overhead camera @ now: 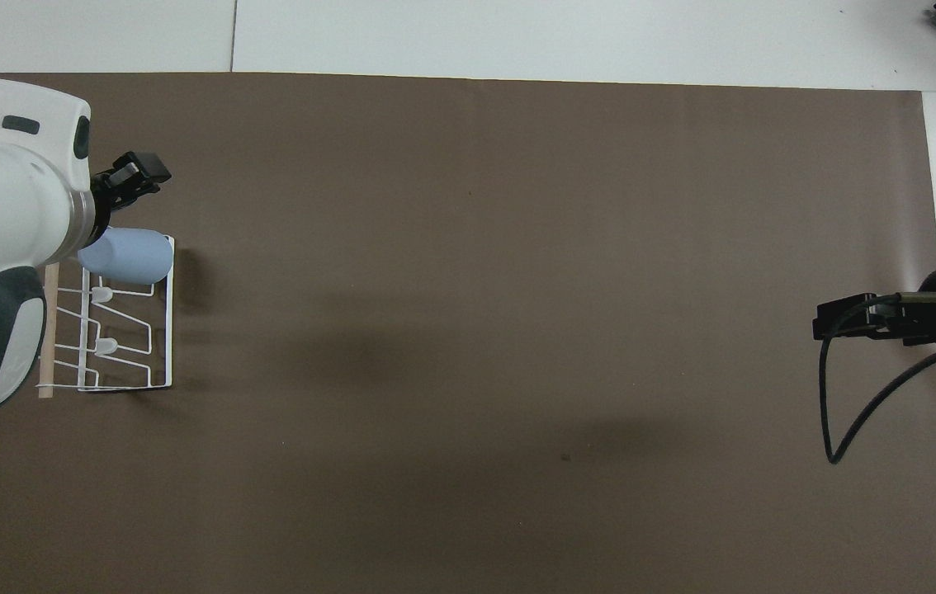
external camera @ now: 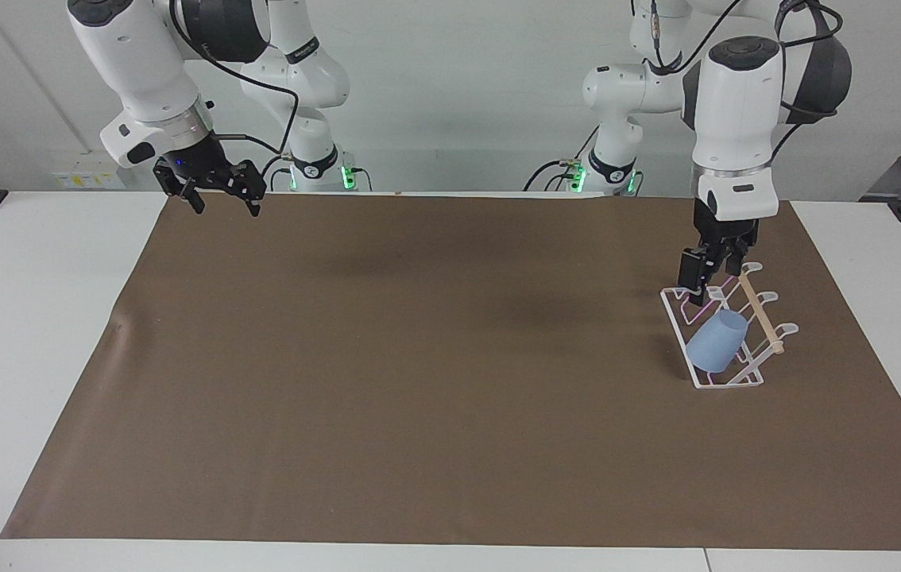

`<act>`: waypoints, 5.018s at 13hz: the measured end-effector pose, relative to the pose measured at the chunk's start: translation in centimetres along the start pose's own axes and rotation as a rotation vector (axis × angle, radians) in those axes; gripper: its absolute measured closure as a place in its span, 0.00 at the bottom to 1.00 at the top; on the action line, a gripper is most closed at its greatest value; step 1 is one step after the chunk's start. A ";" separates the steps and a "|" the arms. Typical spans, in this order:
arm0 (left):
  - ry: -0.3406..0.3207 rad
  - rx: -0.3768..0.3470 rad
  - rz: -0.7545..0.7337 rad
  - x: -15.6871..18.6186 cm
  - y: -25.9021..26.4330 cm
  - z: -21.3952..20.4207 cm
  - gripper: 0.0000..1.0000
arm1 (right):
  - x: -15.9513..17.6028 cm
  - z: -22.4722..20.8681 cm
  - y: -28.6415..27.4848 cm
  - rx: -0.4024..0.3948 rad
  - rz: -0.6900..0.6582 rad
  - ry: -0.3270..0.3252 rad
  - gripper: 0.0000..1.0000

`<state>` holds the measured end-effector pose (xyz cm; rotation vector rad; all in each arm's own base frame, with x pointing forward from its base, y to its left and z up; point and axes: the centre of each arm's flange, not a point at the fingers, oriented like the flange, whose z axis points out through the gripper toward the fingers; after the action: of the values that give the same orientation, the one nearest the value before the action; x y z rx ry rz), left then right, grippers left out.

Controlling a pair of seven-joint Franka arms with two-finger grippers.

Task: Hang cup on cup holder

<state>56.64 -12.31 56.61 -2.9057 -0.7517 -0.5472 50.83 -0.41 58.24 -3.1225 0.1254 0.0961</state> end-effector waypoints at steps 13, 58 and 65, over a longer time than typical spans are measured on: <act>-0.311 -0.040 0.509 2.2 -7.2 -3.5 0.00 | 0.0 0.0 0.0 0.000 0.000 0.000 0.00; -0.384 -0.154 0.567 2.3 -9.2 -4.9 0.00 | 0.0 0.0 0.0 0.000 0.000 0.000 0.00; -0.403 -0.149 0.581 1.7 -9.1 -6.2 0.00 | 0.0 0.0 0.0 0.000 0.000 0.000 0.00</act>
<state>51.67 -4.62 62.99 -3.1872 0.1407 0.0475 50.83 -0.41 58.24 -3.1225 0.1255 0.0961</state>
